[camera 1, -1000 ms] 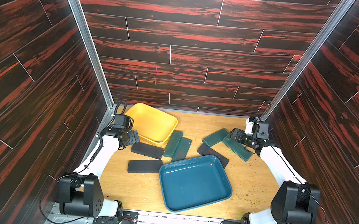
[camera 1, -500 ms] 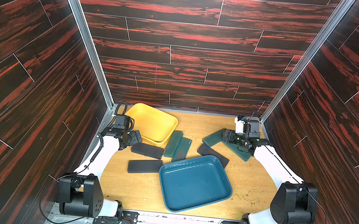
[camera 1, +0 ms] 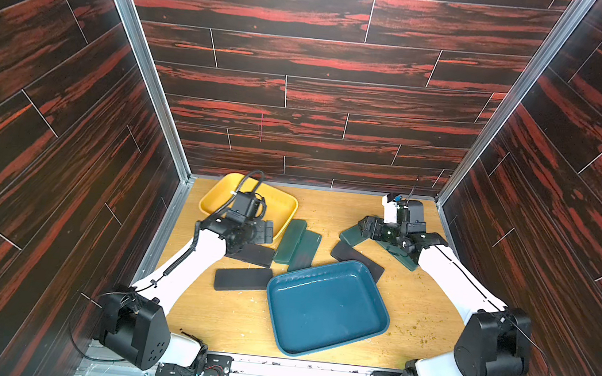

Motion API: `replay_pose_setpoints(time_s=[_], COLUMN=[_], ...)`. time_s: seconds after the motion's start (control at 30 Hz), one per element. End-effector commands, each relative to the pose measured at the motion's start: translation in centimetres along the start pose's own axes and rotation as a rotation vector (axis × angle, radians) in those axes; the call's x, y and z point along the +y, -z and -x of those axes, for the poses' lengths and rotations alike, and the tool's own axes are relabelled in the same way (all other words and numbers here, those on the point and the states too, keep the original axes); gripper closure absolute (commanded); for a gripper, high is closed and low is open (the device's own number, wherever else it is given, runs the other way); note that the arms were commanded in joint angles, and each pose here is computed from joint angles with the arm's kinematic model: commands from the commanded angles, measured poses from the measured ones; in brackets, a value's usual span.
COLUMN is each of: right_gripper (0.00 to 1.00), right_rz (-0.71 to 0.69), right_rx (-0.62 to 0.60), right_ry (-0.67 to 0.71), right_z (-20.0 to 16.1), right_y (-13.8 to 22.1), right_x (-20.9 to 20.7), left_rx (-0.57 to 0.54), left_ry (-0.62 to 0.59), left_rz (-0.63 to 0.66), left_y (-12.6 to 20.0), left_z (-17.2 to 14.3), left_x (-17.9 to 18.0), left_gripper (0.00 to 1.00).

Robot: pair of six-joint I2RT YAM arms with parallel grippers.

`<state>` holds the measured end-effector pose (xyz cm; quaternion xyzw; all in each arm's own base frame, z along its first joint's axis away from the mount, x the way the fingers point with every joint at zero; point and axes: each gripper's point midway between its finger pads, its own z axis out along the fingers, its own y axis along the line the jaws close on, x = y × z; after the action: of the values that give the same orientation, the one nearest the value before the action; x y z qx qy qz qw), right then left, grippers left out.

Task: Place the pencil cases by color into the storage box
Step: Move the storage box to the center of the board.

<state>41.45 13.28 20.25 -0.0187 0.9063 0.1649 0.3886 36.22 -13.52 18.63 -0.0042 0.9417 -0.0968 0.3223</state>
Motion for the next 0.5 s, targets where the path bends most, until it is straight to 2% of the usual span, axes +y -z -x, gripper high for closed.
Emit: replay_pose_setpoints(time_s=[0.0, 0.2, 0.3, 0.47], right_gripper=[0.06, 0.06, 0.06, 0.06], right_rz=[-0.088, -0.084, -0.123, -0.105], right_rx=[-0.032, 0.018, 0.063, 0.09], right_ry=[-0.033, -0.084, -0.107, -0.201], right_z=[0.3, -1.5, -2.9, -4.0], right_y=[2.6, 2.8, 2.6, 2.3], right_x=[-1.3, -1.5, -2.7, -4.1], left_rx=[-0.027, 0.003, 0.018, 0.018], left_ry=[-0.066, -0.158, -0.183, -0.165], left_rz=[-0.002, -0.026, -0.031, -0.043], left_y=[-0.3, -0.9, -0.7, 0.1], left_z=[-0.3, -3.2, -4.2, -5.3], left_x=[-1.7, -4.8, -5.4, -5.3], left_gripper=[0.06, 0.06, 0.05, 0.06])
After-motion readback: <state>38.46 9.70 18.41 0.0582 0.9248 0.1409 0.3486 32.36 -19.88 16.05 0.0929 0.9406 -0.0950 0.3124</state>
